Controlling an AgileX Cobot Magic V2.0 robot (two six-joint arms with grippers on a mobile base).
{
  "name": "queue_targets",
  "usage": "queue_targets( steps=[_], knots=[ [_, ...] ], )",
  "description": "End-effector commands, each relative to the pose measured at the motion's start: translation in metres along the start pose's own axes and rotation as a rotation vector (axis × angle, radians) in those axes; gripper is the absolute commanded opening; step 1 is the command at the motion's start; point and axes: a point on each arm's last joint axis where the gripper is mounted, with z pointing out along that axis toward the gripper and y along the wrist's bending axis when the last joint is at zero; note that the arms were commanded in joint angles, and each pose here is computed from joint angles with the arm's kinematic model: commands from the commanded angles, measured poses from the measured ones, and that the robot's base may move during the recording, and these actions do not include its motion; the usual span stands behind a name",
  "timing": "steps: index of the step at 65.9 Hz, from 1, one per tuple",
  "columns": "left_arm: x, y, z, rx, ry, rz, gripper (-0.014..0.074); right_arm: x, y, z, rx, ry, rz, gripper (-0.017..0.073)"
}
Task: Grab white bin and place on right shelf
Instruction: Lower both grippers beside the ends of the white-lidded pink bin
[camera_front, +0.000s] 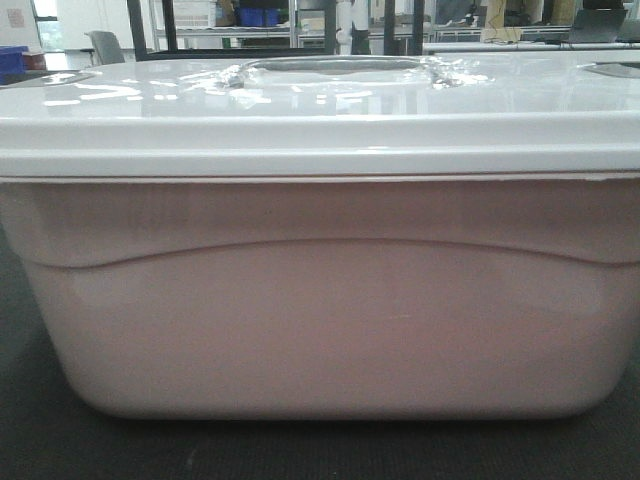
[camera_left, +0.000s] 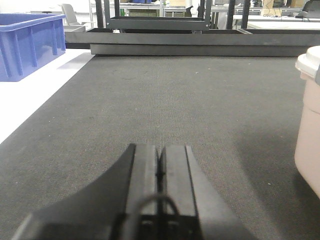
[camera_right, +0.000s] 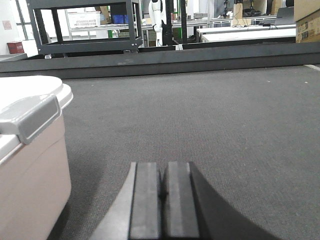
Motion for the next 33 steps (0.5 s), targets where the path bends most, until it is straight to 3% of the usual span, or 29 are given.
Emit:
queue_targets(
  steps=[1, 33],
  knots=[
    [-0.0090, 0.0004, -0.0012, -0.004, -0.101, -0.013, -0.0117, -0.0095, 0.0009, -0.0019, -0.007, -0.106, -0.011, 0.0055],
    [-0.0090, 0.0004, -0.0012, -0.004, -0.101, -0.013, -0.0117, -0.0095, 0.0009, -0.0019, -0.007, -0.106, -0.011, 0.0055]
  ],
)
